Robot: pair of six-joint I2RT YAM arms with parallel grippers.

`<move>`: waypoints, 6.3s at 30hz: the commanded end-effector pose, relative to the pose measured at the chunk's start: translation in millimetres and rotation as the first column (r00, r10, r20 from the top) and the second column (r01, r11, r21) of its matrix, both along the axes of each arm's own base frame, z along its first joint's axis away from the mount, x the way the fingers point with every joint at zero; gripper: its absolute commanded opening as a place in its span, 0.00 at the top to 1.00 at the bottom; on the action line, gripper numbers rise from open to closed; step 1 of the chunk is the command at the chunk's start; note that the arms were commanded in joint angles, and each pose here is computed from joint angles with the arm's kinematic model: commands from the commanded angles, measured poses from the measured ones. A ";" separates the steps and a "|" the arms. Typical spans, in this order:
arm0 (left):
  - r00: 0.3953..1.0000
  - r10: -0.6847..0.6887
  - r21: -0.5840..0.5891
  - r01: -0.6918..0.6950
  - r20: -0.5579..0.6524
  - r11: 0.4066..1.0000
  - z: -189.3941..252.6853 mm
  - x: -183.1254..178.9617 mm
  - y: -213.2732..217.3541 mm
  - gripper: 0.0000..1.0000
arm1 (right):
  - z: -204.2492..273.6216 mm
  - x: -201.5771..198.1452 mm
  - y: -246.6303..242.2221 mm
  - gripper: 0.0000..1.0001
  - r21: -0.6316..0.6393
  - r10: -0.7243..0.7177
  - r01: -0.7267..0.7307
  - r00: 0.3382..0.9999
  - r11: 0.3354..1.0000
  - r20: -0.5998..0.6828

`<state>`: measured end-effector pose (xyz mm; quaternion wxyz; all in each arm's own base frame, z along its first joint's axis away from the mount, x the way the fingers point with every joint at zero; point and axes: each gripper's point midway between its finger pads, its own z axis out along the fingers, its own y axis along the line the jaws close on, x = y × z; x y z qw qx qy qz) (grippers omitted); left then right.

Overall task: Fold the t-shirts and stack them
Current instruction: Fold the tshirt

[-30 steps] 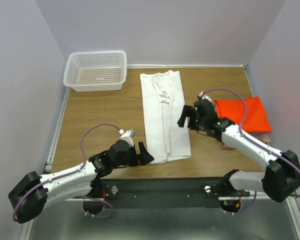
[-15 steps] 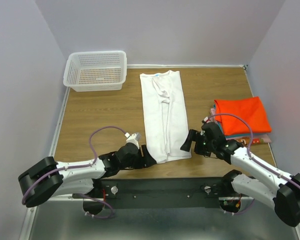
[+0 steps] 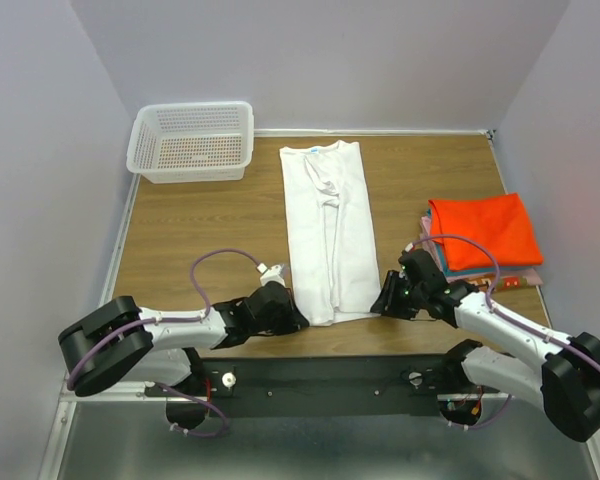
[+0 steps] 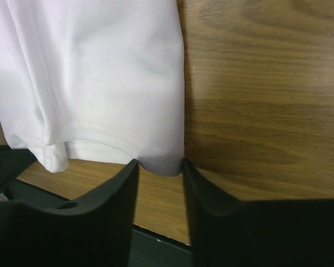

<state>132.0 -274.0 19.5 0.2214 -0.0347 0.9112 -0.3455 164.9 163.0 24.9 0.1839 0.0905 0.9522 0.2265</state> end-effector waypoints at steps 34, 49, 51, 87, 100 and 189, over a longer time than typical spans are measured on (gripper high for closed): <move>0.949 0.128 -0.024 -0.126 0.287 0.992 105.5 45.3 11.2 1.00 | 114.6 50.4 22.6 1.00 0.154 -0.027 -0.030 0.934 0.988 0.355; 0.871 0.207 0.020 -0.241 0.445 0.970 149.9 144.3 29.9 1.00 | 145.6 138.1 34.4 0.99 0.053 -0.128 0.116 0.890 0.992 0.438; 0.867 0.208 0.030 -0.248 0.454 0.968 152.6 153.8 30.4 1.00 | 145.0 145.0 36.3 0.99 0.042 -0.127 0.121 0.890 0.992 0.437; 0.896 0.156 0.239 -0.273 0.415 0.932 95.8 279.3 36.7 1.00 | 80.6 258.5 36.5 0.99 -0.089 -0.118 0.153 0.942 0.984 0.315; 0.895 0.192 0.284 -0.322 0.403 0.903 78.8 299.9 46.6 0.67 | 54.0 281.1 34.1 0.84 -0.092 -0.124 0.153 0.956 0.984 0.266; 0.981 0.074 0.209 -0.111 0.177 0.972 -13.3 153.2 45.2 1.00 | -17.8 149.4 -8.2 0.71 -0.103 -0.192 0.195 0.980 0.975 0.042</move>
